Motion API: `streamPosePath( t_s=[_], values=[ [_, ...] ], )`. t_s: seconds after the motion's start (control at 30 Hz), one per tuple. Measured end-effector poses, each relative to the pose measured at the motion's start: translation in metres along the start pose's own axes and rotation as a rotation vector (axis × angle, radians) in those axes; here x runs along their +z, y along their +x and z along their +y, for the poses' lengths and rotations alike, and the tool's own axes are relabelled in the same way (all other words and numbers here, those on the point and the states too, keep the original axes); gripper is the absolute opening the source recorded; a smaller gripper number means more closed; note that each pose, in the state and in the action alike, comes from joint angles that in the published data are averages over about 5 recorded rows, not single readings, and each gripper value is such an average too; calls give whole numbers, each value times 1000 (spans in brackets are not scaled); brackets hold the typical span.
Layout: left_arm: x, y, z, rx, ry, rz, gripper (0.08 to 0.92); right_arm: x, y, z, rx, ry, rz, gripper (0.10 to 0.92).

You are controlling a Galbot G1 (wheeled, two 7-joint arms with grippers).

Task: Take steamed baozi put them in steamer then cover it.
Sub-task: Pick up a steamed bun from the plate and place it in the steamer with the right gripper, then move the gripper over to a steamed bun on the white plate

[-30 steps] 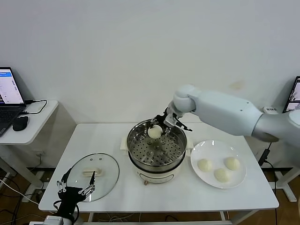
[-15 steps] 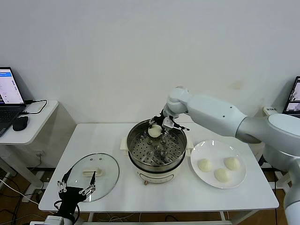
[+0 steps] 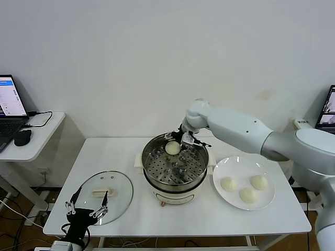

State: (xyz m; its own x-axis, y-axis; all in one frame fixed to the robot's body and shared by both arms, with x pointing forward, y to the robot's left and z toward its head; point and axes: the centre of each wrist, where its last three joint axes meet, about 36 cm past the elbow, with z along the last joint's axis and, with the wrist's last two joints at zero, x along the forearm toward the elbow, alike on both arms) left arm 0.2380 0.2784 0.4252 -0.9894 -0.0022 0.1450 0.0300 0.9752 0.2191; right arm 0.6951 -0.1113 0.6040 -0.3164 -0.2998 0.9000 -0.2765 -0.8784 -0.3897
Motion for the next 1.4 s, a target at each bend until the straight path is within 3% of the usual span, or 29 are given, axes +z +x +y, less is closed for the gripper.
streamPosePath(
  t_s=[0.33,0.73,1.0,1.4],
  values=[
    [-7,-1,0,11,4,4,823,3,81,29,-8,-380,87,823],
    [-15,-6,3,7,12,30,823,-3,134,133,-54,-788,105,823],
    [-13,-11,3,-5,25,38,823,-12,127,196,-102,-923,108,823],
    [-9,-12,8,-24,20,58,823,-26,82,252,-177,-1002,118,823]
  ],
)
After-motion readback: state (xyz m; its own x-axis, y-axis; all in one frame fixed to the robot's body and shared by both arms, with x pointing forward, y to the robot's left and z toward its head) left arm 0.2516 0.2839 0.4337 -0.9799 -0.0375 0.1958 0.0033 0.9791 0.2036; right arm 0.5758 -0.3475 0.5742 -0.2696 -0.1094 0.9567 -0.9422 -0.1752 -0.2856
